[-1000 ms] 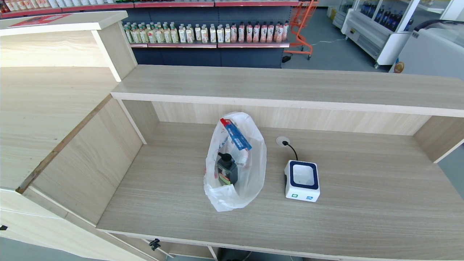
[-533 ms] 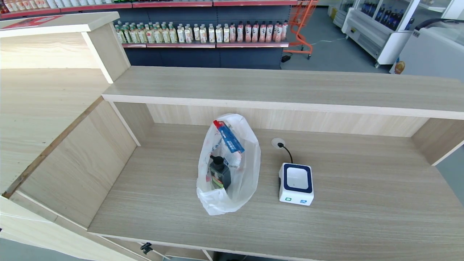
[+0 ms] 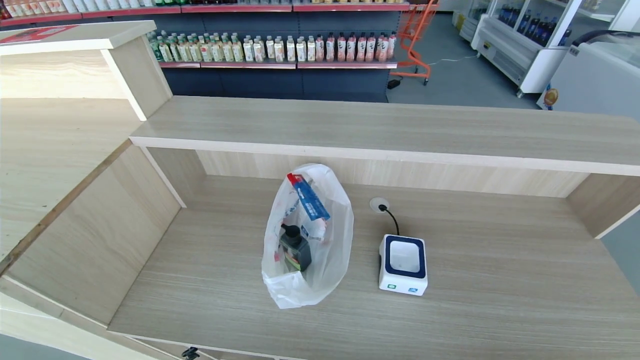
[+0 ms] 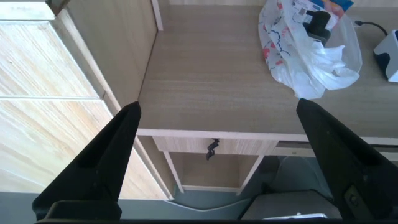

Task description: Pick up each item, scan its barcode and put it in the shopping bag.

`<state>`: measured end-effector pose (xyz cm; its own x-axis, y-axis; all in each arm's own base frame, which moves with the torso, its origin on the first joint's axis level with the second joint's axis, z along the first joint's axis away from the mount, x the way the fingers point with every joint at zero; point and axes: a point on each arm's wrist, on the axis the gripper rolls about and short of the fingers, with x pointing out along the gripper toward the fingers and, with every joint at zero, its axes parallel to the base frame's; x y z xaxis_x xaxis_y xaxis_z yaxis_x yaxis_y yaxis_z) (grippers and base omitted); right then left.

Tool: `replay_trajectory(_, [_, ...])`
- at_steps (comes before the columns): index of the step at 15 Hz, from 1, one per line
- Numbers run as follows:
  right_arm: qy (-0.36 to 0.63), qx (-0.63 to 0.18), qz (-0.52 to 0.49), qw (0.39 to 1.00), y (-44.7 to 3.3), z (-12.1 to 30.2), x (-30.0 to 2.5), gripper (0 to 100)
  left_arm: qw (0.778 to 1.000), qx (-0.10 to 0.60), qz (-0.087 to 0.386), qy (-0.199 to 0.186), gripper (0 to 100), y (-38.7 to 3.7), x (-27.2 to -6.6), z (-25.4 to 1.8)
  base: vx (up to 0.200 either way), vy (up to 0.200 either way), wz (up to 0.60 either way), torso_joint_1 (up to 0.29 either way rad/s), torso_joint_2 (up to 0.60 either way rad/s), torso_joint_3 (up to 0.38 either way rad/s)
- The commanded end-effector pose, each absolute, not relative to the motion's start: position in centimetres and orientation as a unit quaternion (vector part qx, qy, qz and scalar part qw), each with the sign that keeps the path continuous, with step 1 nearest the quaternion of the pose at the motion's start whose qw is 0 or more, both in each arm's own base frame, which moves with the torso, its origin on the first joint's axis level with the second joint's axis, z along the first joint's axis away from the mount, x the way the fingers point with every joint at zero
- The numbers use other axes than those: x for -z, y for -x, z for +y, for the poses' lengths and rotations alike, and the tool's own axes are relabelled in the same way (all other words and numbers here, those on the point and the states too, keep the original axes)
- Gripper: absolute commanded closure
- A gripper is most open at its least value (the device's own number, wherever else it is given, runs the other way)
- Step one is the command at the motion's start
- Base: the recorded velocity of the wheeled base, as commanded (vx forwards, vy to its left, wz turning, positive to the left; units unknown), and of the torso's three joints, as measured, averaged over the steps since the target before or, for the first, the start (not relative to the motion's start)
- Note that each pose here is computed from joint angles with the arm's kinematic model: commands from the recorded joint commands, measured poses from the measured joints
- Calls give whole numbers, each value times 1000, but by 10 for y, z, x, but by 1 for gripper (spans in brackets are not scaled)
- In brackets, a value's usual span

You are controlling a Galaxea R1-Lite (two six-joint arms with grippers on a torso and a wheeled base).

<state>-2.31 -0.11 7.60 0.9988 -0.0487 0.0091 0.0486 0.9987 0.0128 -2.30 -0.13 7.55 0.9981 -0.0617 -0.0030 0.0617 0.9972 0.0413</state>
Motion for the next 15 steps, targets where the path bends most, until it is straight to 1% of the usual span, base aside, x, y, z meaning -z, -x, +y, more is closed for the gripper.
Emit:
replay_trajectory(1, [-6, 25, -3, 1000, 23, -1, -76, 100, 999, 31, 2, -15, 0, 23, -75, -1, 0, 0, 0, 0, 0, 0])
replay_trajectory(15, [-7, 24, -3, 1000, 23, -1, -76, 100, 999, 31, 2, -14, 0, 23, -75, -1, 0, 0, 0, 0, 0, 0])
